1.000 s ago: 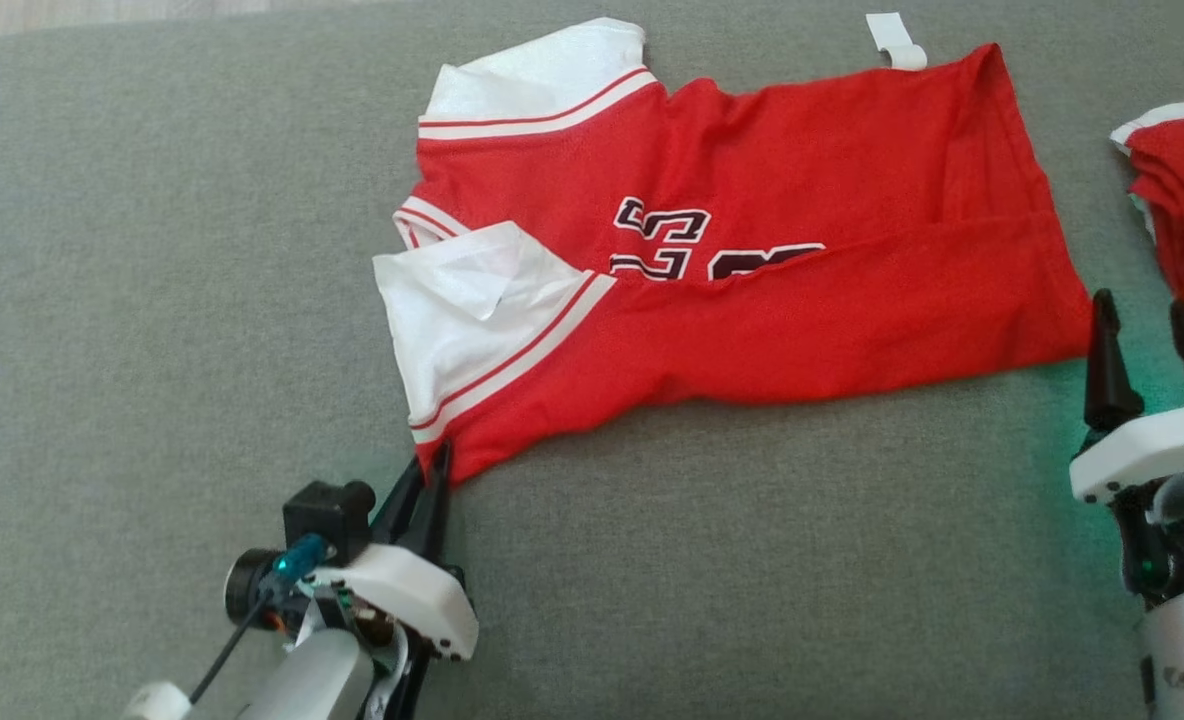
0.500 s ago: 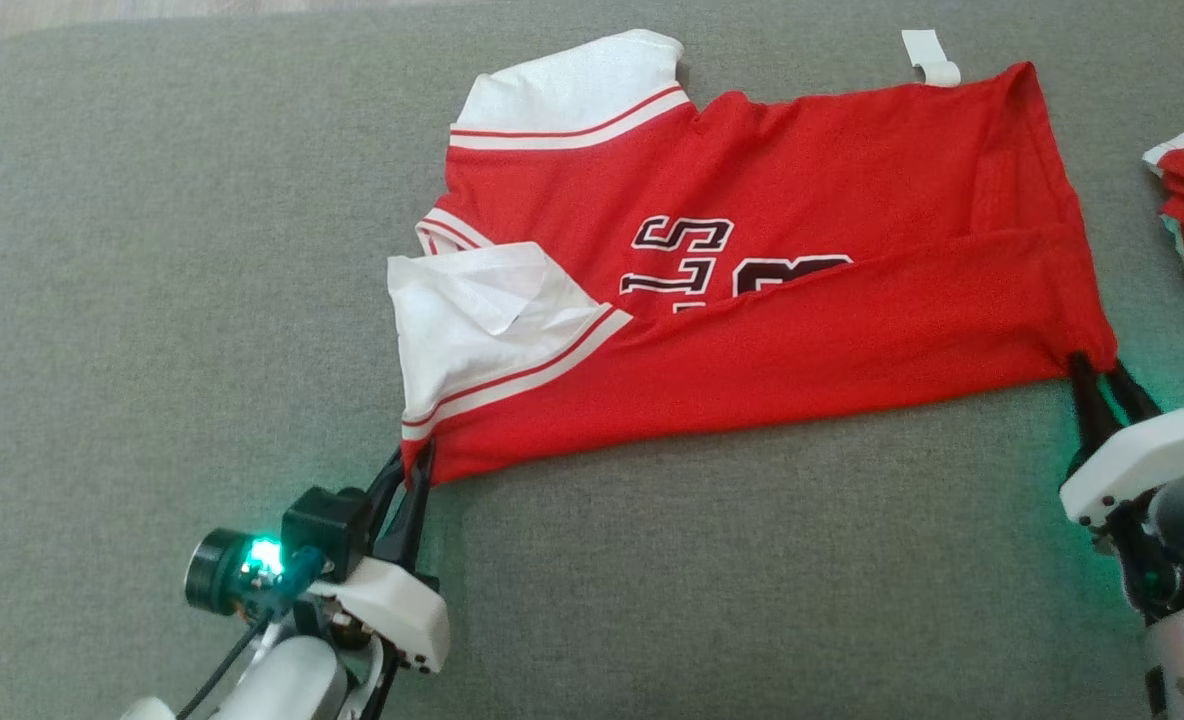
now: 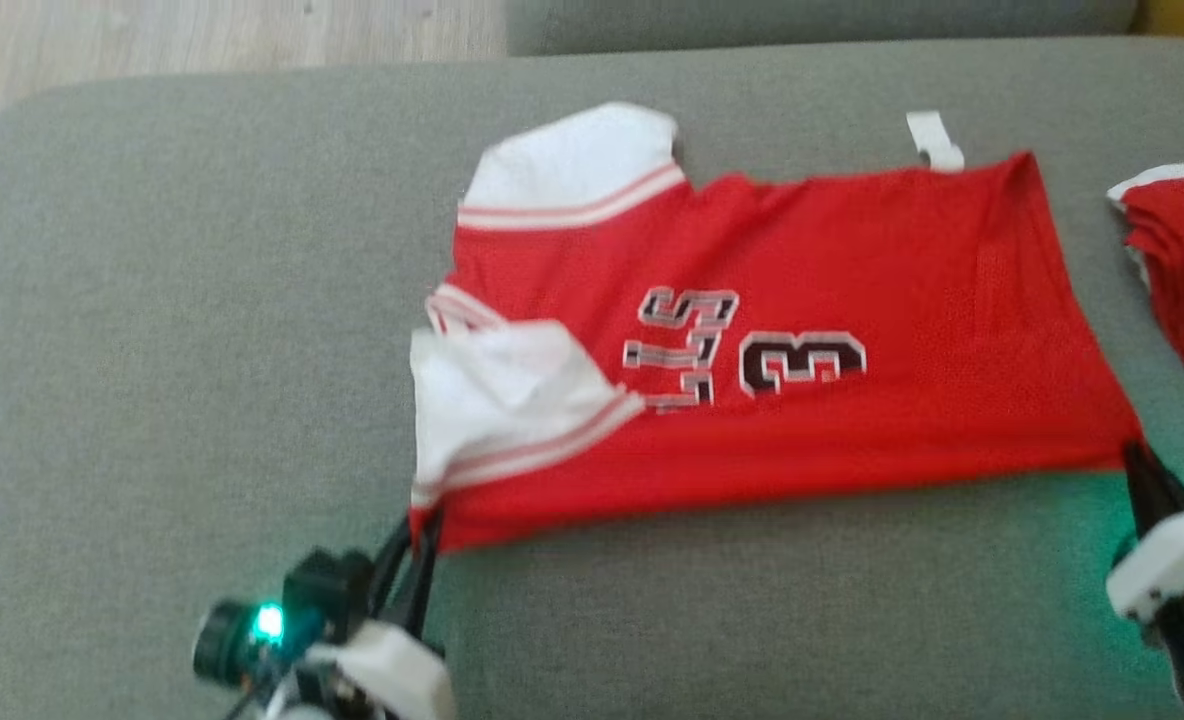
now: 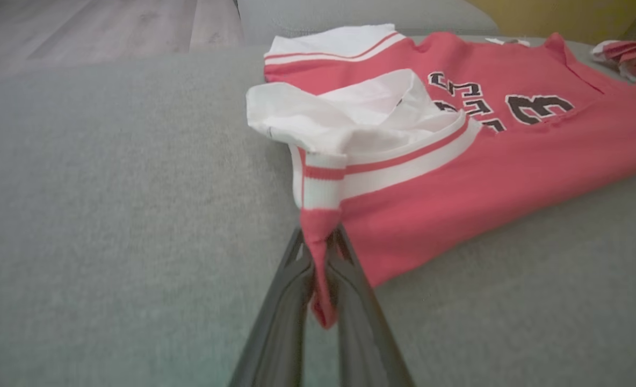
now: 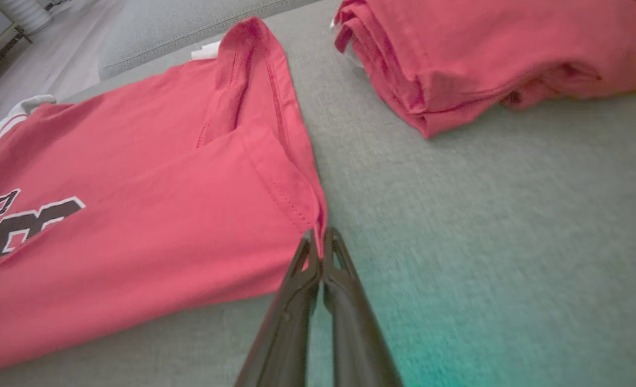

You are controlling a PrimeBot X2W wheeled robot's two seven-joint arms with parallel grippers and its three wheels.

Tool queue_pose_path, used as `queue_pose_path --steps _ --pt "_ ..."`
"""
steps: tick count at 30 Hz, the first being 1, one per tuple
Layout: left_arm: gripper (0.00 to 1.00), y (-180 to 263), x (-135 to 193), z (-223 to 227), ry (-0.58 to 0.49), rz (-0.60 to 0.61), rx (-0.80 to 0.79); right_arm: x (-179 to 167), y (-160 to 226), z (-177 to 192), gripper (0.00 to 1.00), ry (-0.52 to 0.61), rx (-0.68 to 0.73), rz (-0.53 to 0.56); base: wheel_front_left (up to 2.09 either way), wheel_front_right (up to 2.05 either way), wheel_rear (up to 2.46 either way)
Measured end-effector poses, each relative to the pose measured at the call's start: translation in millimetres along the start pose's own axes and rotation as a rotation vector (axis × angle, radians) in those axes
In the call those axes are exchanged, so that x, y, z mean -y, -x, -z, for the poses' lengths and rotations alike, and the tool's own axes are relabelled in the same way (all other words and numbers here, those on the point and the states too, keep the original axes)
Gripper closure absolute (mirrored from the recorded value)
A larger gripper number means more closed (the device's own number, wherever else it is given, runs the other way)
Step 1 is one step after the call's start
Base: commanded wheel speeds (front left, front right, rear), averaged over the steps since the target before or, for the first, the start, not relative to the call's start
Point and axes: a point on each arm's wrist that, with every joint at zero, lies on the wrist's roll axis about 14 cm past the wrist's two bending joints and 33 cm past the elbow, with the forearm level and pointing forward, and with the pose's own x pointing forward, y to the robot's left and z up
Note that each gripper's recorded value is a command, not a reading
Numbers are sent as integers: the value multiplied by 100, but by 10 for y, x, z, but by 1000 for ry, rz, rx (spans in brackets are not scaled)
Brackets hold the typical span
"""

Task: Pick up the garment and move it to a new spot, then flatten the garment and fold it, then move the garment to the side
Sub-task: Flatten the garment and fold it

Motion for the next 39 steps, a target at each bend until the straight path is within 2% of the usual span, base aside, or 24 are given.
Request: queue_pose_path --steps 7,14,16,17,18,19,20,21,24,30,35,39 --pt "100 401 183 340 63 19 -95 209 403 183 100 -12 -17 42 0 0 0" --pt "100 590 251 435 80 33 -132 278 691 413 100 -59 -71 72 0 0 0" --pt "100 597 262 441 79 36 -136 265 737 436 57 -68 -80 77 0 0 0" --pt "84 598 266 451 79 38 -143 259 741 431 0 -69 -81 78 0 0 0" --pt "65 596 268 455 78 39 -145 250 740 416 0 -70 -76 79 0 0 0" --pt "53 593 274 458 71 42 -146 244 740 407 0 -68 -75 80 0 0 0" --pt "15 590 276 460 61 45 -147 235 740 392 0 -66 -72 79 0 0 0" --pt "0 582 276 457 59 46 -147 224 739 364 0 -61 -63 77 0 0 0" --pt "0 533 296 390 52 57 -131 196 741 251 0 -51 -30 69 0 0 0" --pt "0 287 341 -177 46 113 34 84 699 75 0 -28 29 40 0 0 0" --pt "0 -191 138 -834 -32 146 133 -117 534 95 0 -6 12 -15 0 0 0" --pt "0 -628 115 -1291 -98 234 170 -197 370 32 0 15 17 -40 0 0 0"
